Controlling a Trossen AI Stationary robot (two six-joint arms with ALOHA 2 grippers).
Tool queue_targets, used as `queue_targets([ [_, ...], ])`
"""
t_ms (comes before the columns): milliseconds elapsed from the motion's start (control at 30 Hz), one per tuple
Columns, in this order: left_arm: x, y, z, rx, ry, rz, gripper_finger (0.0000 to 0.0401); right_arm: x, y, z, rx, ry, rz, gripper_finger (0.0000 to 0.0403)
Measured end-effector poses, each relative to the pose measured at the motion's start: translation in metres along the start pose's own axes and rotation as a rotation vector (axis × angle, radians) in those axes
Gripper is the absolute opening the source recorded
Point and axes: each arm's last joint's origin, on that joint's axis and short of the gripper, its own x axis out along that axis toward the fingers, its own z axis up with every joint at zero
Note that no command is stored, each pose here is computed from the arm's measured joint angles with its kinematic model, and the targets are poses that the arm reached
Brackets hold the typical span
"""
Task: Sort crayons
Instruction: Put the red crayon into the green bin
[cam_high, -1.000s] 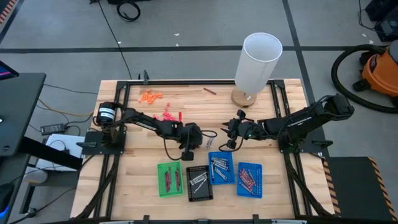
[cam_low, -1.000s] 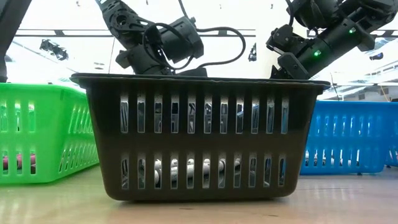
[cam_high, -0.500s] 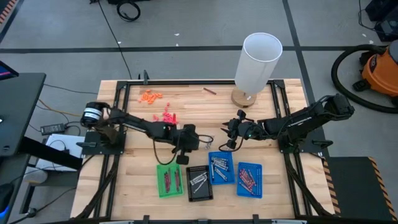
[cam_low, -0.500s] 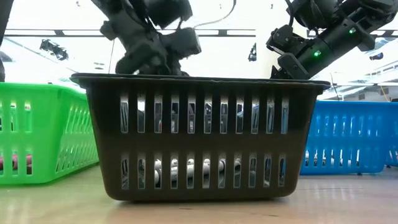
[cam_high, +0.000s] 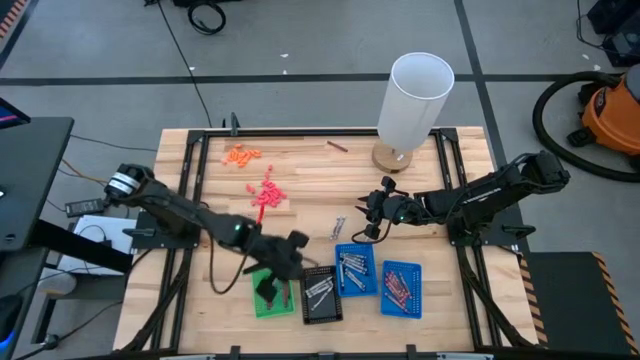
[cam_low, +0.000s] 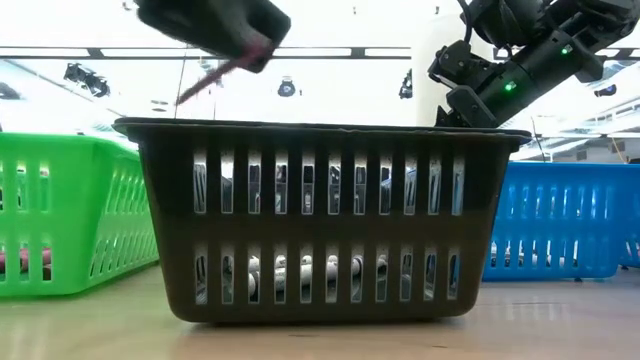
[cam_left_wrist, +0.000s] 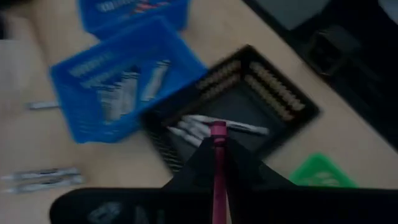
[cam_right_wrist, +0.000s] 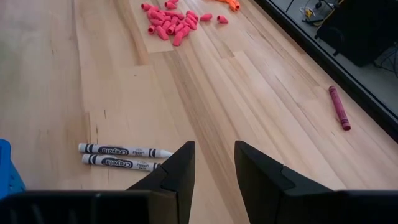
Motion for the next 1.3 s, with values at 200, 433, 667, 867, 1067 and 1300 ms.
queue_targets([
  [200, 0.008, -0.034, -0.014, 0.061, 0.168, -0.096, 0.0014, 0.000, 0.000, 0.000, 0.002, -0.001, 0.000, 0.0121],
  [433, 0.023, -0.050, -0.028, 0.093, 0.287, -0.137, 0.0015, 0.000, 0.000, 0.001, 0.007, -0.010, 0.000, 0.0121],
  [667, 0.026, -0.050, -0.035, 0.143, 0.351, -0.133, 0.0044, 0.000, 0.000, 0.001, 0.010, -0.009, 0.004, 0.0121],
  [867, 0.025, -0.050, -0.037, 0.146, 0.373, -0.124, 0.0066, 0.000, 0.000, 0.001, 0.009, -0.006, 0.006, 0.0121],
  [1067, 0.025, -0.050, -0.037, 0.147, 0.377, -0.119, 0.0083, 0.000, 0.000, 0.001, 0.008, -0.005, 0.006, 0.0121],
  [1300, 0.025, -0.050, -0.037, 0.148, 0.376, -0.114, 0.0087, 0.000, 0.000, 0.001, 0.008, -0.005, 0.007, 0.0121],
])
